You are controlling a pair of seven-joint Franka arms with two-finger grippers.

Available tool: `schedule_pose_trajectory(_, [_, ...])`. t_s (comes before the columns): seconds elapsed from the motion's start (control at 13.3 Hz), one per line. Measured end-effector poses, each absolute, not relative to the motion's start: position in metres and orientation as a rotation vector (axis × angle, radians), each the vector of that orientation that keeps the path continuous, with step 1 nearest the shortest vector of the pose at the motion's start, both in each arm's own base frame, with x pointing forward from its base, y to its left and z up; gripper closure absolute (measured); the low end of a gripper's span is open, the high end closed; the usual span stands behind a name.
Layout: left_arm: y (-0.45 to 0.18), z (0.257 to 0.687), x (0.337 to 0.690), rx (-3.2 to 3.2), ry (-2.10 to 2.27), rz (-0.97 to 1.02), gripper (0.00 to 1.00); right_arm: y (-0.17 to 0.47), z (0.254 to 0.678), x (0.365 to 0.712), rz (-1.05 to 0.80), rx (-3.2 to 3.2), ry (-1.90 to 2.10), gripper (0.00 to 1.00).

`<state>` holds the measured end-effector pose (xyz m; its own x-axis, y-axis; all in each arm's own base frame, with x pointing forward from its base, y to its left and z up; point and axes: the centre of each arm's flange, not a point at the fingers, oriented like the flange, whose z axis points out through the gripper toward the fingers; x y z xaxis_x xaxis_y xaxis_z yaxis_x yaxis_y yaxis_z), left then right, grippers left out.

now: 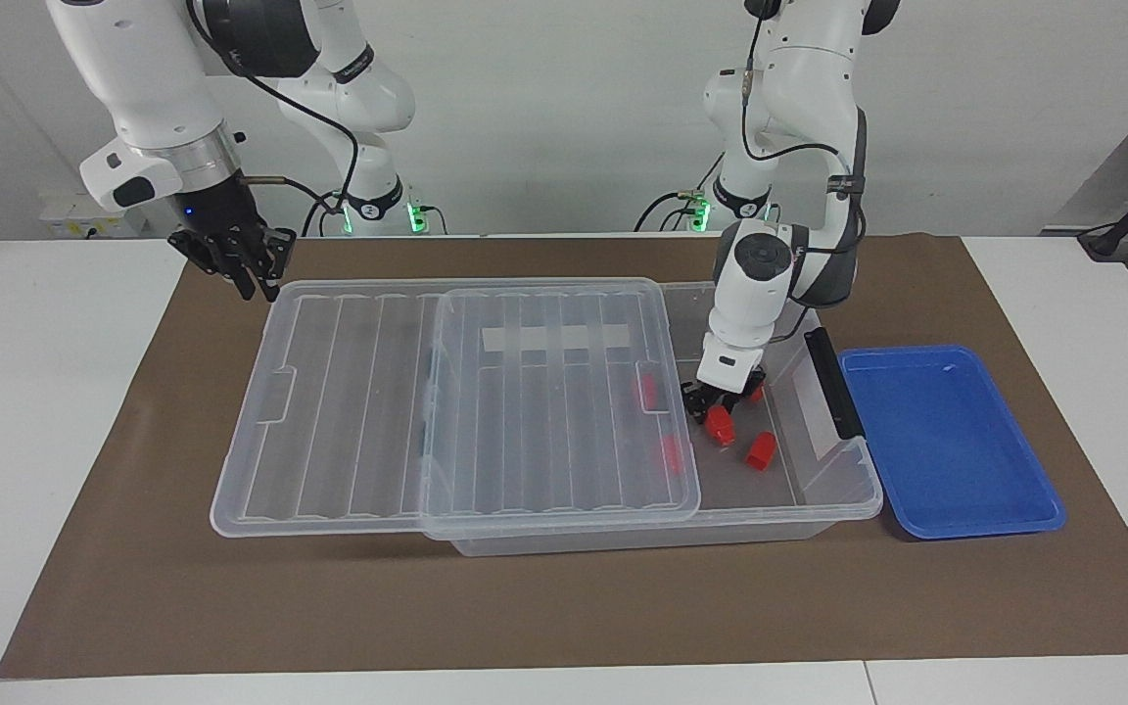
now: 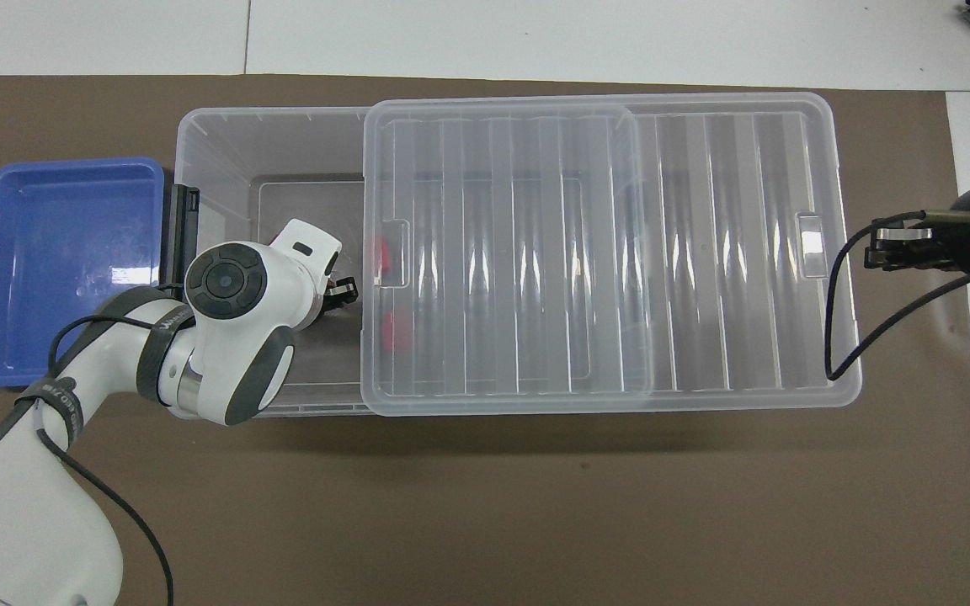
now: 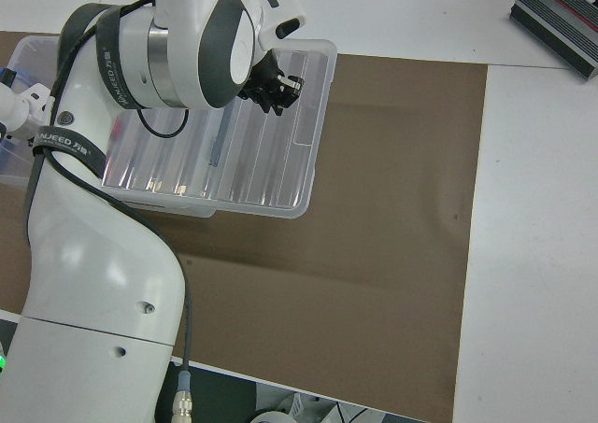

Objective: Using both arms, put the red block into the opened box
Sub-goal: 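Carry the red block into the open box with the left gripper, then release the red block in the box and withdraw the left gripper, then reach the right gripper back to the edge of the lid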

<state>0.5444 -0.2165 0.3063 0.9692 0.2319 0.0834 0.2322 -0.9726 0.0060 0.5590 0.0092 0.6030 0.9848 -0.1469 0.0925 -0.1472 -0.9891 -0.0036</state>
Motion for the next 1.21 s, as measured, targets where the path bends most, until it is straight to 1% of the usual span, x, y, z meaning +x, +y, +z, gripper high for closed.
schedule_pose_trajectory(0.08, [-0.216, 0.317, 0.547, -3.103, -0.372, -0.114, 0.28, 0.0, 0.597, 0.559, 0.16, 3.124, -0.257, 0.99])
schedule_pose_trajectory(0.15, [-0.215, 0.335, 0.551, -3.093, -0.379, -0.103, 0.18, -0.011, 0.59, 0.56, 0.183, 3.12, -0.281, 0.99])
schedule_pose_trajectory(0.23, [-0.213, 0.357, 0.555, -3.084, -0.387, -0.094, 0.05, -0.021, 0.583, 0.562, 0.204, 3.117, -0.291, 0.99])
schedule_pose_trajectory(0.3, [-0.212, 0.384, 0.557, -3.069, -0.397, -0.074, 0.0, -0.034, 0.575, 0.563, 0.228, 3.113, -0.293, 0.99])
schedule_pose_trajectory(0.6, [-0.186, 0.506, 0.562, -3.02, -0.362, 0.031, 0.0, -0.079, 0.543, 0.562, 0.246, 3.1, -0.313, 0.99])
schedule_pose_trajectory(0.68, [-0.174, 0.527, 0.564, -3.023, -0.315, 0.041, 0.0, -0.088, 0.533, 0.564, 0.243, 3.1, -0.299, 0.99])
schedule_pose_trajectory(0.83, [-0.134, 0.555, 0.569, -3.041, -0.235, 0.029, 0.0, -0.099, 0.515, 0.569, 0.234, 3.104, -0.273, 0.99])
schedule_pose_trajectory(0.9, [-0.103, 0.567, 0.569, -3.051, -0.186, 0.03, 0.0, -0.1, 0.507, 0.573, 0.238, 3.106, -0.268, 0.99])
schedule_pose_trajectory(1.06, [-0.042, 0.588, 0.563, -3.065, -0.056, 0.039, 0.0, -0.097, 0.494, 0.583, 0.266, 3.108, -0.254, 0.99])
schedule_pose_trajectory(1.21, [-0.009, 0.598, 0.556, -3.073, 0.037, 0.035, 0.0, -0.087, 0.482, 0.59, 0.261, 3.116, -0.224, 0.99])
